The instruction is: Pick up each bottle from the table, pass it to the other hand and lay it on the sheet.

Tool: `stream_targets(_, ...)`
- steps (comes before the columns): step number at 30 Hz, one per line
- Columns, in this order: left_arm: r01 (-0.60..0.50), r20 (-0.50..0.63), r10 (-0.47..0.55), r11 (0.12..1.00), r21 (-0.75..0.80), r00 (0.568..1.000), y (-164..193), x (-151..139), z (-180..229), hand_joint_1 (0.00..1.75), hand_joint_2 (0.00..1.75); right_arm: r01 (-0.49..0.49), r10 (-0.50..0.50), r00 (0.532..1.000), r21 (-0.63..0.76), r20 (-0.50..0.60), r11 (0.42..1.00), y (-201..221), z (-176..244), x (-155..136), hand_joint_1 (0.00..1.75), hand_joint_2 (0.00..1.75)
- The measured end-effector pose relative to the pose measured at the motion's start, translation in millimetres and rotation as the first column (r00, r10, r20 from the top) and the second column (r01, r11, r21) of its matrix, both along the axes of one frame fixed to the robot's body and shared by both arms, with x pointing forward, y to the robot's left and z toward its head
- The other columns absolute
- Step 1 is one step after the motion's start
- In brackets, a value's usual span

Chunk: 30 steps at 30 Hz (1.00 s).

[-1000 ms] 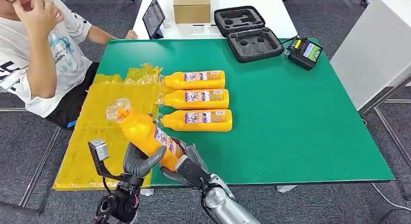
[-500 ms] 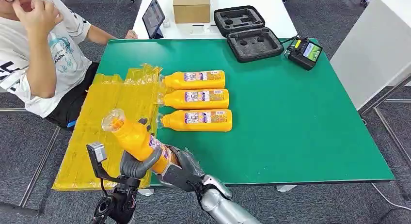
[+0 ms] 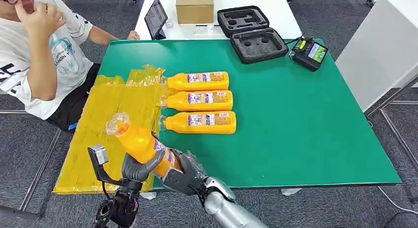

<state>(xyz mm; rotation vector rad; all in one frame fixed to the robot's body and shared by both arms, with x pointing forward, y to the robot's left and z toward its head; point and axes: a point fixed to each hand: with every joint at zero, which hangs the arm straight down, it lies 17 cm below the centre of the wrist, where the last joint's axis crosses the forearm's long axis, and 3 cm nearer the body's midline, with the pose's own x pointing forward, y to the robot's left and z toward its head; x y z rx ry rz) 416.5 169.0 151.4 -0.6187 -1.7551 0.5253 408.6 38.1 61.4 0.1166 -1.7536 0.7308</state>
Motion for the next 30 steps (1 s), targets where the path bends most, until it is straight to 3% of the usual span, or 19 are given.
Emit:
stream_targets(1, 0.000, 0.002, 0.000, 1.000, 0.001, 1.000, 0.0, -0.1, 0.5, 1.75, 1.75, 0.002, -0.002, 1.000, -0.003, 0.005, 1.000, -0.3, 0.4, 0.2, 1.33, 1.75)
stream_targets(2, 0.000, 0.004, 0.000, 1.000, 0.002, 1.000, -0.2, 0.0, 0.9, 1.75, 1.75, 0.004, -0.004, 1.000, -0.006, 0.009, 1.000, -0.6, 0.7, 0.5, 0.66, 1.75)
stream_targets(6, 0.004, 0.021, -0.004, 1.000, 0.015, 1.000, -1.8, 1.9, 5.9, 1.75, 1.75, 0.023, -0.022, 0.999, -0.012, 0.030, 1.000, -2.1, 3.9, 2.8, 0.66, 1.75)
stream_targets(7, 0.004, 0.023, -0.005, 1.000, 0.015, 1.000, -1.9, 2.3, 6.6, 1.75, 1.75, 0.026, -0.025, 0.999, -0.012, 0.033, 1.000, -2.5, 4.8, 3.6, 0.00, 1.75)
stream_targets(8, 0.004, 0.024, -0.005, 1.000, 0.014, 1.000, -1.9, 2.4, 7.0, 1.75, 1.75, 0.027, -0.026, 0.999, -0.012, 0.036, 1.000, -2.4, 5.3, 3.7, 0.00, 1.75)
stream_targets(9, 0.004, 0.025, -0.005, 1.000, 0.014, 1.000, -1.9, 2.7, 7.6, 1.75, 1.75, 0.028, -0.027, 0.999, -0.014, 0.038, 1.000, -2.5, 5.2, 3.5, 0.00, 0.00)
stream_targets(13, -0.018, 0.039, 0.017, 0.999, 0.044, 0.999, 0.1, 7.0, 12.9, 1.75, 1.75, 0.042, -0.042, 0.997, -0.003, 0.069, 0.999, -4.8, 10.2, 2.3, 0.00, 0.00)
stream_targets(18, -0.170, 0.097, 0.155, 0.970, 0.177, 0.983, 19.4, 11.4, 24.8, 1.75, 1.75, 0.108, -0.129, 0.969, 0.111, 0.208, 0.988, -23.4, 64.2, 6.7, 0.00, 0.00)
stream_targets(23, -0.389, 0.219, 0.331, 0.859, 0.334, 0.918, 54.2, 7.2, 43.1, 1.75, 1.75, 0.123, -0.200, 0.876, 0.198, 0.438, 0.973, -55.8, 145.3, -7.9, 0.00, 0.00)
stream_targets(27, -0.495, 0.276, 0.414, 0.776, 0.391, 0.867, 76.7, 4.3, 53.3, 1.75, 1.75, 0.132, -0.296, 0.792, 0.323, 0.534, 0.937, -86.8, 196.6, -23.8, 0.00, 0.00)
stream_targets(30, -0.601, 0.343, 0.494, 0.651, 0.464, 0.799, 98.9, 1.2, 62.3, 1.75, 1.75, 0.145, -0.388, 0.745, 0.435, 0.543, 0.889, -111.3, 224.8, -32.9, 0.00, 0.00)
